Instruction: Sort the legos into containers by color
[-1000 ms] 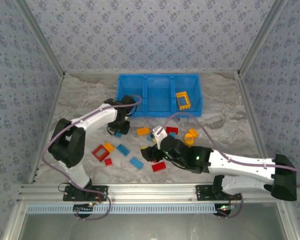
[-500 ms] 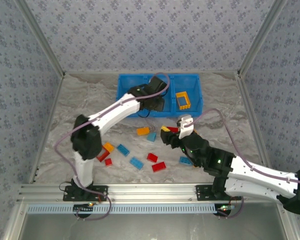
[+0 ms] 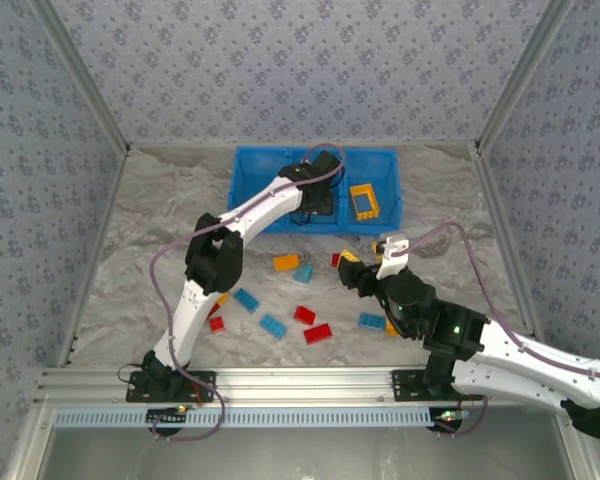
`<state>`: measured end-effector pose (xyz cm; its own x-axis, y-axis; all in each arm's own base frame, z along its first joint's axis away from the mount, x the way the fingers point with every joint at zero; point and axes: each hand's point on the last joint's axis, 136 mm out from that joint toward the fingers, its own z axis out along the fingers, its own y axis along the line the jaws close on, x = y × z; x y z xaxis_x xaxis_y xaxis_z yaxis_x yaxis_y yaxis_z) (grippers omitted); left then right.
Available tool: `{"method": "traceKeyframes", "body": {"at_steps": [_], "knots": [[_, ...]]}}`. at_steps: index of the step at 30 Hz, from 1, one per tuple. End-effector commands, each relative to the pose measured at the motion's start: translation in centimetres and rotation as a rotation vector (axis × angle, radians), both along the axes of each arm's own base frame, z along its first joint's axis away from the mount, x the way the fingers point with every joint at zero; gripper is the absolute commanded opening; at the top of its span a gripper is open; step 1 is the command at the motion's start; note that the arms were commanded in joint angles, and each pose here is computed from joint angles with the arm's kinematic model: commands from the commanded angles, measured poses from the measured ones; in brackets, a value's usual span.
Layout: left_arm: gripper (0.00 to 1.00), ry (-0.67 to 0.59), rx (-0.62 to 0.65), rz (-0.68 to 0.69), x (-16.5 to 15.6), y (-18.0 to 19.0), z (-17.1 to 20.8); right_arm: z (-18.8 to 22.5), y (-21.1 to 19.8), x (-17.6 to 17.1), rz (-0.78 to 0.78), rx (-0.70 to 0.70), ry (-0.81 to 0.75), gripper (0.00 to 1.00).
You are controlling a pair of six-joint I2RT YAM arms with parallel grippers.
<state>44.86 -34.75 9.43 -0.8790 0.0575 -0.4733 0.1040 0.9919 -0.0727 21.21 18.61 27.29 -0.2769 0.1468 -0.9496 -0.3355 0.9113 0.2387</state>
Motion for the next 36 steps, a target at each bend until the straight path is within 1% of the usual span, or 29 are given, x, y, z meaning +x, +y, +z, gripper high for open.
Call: {"method": "traceKeyframes", "body": {"at_steps": [1, 3, 6, 9, 13, 16, 18, 20, 23, 25, 28, 31, 34, 36], "knots": [[0.66, -0.005, -0.018, 0.003, -0.6, -0.1, 2.3, -1.2, -2.1, 0.3, -0.094, -0.023, 0.052, 0.74], [0.67, -0.03, -0.041, -0.001, -0.7, -0.2, 4.1, -2.1, -3.8, 0.4, -0.165, -0.045, 0.105, 0.75], [0.67, -0.069, -0.11, -0.014, -1.4, -0.9, 7.7, -3.9, -6.4, 0.3, -0.268, -0.075, 0.197, 0.73], [0.66, -0.115, -0.198, -0.011, -2.8, -1.6, 12.1, -6.2, -8.1, 0.0, -0.311, -0.135, 0.295, 0.72], [0.63, -0.186, -0.29, -0.006, -5.8, -1.7, 17.6, -9.6, -9.1, -0.2, -0.313, -0.219, 0.452, 0.72], [0.62, -0.226, -0.342, -0.05, -9.2, -1.5, 20.2, -12.9, -9.0, 0.0, -0.279, -0.257, 0.614, 0.72], [0.62, -0.228, -0.37, -0.096, -12.1, -1.1, 20.1, -14.7, -8.2, 0.3, -0.233, -0.269, 0.709, 0.72], [0.63, -0.238, -0.431, -0.158, -15.0, -1.0, 20.5, -15.8, -7.4, 0.6, -0.174, -0.302, 0.755, 0.72], [0.65, -0.223, -0.491, -0.251, -19.6, -0.1, 19.2, -17.4, -7.1, 1.1, -0.155, -0.315, 0.836, 0.74], [0.66, -0.212, -0.52, -0.277, -22.4, 1.3, 18.1, -18.6, -7.1, 1.4, -0.153, -0.318, 0.892, 0.73], [0.67, -0.202, -0.58, -0.303, -26.0, 3.0, 16.6, -19.9, -6.7, 1.6, -0.135, -0.315, 0.935, 0.73], [0.67, -0.205, -0.615, -0.306, -28.7, 4.6, 14.9, -21.0, -6.4, 2.1, -0.126, -0.326, 0.954, 0.71], [0.67, -0.209, -0.637, -0.281, -30.3, 6.2, 13.2, -21.6, -6.4, 2.7, -0.129, -0.346, 0.972, 0.68], [0.67, -0.206, -0.645, -0.256, -30.7, 7.1, 12.3, -21.9, -6.2, 3.7, -0.133, -0.344, 0.962, 0.68]]}}
